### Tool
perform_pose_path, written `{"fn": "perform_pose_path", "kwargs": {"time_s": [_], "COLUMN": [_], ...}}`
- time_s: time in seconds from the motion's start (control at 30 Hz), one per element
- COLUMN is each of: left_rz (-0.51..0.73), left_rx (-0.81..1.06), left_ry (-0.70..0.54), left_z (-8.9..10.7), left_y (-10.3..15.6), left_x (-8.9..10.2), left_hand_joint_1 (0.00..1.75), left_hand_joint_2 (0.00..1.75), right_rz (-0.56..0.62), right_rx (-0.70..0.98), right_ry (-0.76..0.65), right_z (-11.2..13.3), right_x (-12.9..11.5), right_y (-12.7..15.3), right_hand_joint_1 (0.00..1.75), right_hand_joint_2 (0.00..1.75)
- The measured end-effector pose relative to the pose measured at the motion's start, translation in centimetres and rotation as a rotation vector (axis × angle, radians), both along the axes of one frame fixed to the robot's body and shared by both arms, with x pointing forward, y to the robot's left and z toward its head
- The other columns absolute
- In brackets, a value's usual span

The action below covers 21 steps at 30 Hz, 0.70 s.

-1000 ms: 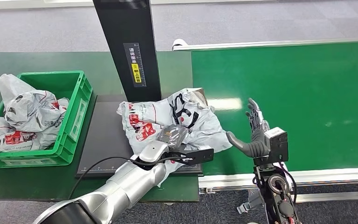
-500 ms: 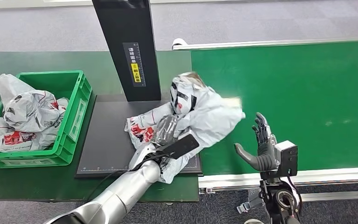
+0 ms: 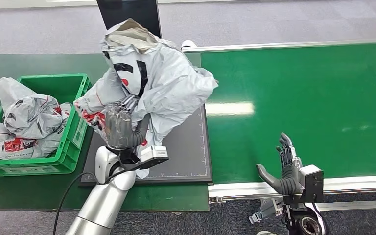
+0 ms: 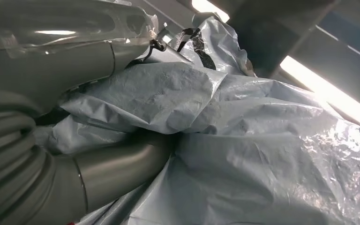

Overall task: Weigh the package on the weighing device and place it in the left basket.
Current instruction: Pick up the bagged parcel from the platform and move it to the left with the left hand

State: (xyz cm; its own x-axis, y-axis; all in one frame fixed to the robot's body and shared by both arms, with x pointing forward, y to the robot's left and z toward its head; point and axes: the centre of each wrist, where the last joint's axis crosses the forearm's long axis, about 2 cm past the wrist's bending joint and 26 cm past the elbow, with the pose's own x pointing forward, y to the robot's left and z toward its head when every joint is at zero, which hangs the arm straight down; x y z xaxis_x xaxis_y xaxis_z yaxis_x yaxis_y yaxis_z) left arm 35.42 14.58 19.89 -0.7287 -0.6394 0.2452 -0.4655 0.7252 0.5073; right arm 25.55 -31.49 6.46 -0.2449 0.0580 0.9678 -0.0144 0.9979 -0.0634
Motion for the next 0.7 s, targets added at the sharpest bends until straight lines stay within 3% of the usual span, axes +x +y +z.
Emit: {"fn": "perform_pose_path", "kwargs": {"time_s": [0.2,0.33,0.47,0.6,0.7], "left_rz": [0.057,0.153,0.431,0.717,0.832], "left_rx": [-0.013,0.099,0.172,0.157,0.155], "left_ry": [-0.027,-0.077,-0.03,0.074,0.137], "left_z": [0.4,1.1,2.3,3.9,4.8], "left_y": [1.6,3.2,7.9,13.0,16.1], "left_x": [-0.1,0.1,1.5,4.4,6.6], "left_hand_joint_1": [1.75,1.75,1.75,1.75,1.75], "left_hand_joint_2": [1.75,1.75,1.75,1.75,1.75], "right_rz": [0.0,-0.009,-0.024,-0.032,-0.039], "right_rx": [-0.002,-0.018,-0.041,-0.045,-0.045], "right_ry": [0.0,-0.008,-0.017,-0.021,-0.028], "right_z": [0.0,0.1,0.0,0.1,0.2], "right_x": [-0.2,-0.4,-1.4,-2.3,-2.7], "right_y": [-0.1,-0.1,-0.1,-0.3,-0.6], "right_hand_joint_1": [0.0,0.0,0.0,0.0,0.0], "right_hand_joint_2": [1.75,1.75,1.75,1.75,1.75]}}
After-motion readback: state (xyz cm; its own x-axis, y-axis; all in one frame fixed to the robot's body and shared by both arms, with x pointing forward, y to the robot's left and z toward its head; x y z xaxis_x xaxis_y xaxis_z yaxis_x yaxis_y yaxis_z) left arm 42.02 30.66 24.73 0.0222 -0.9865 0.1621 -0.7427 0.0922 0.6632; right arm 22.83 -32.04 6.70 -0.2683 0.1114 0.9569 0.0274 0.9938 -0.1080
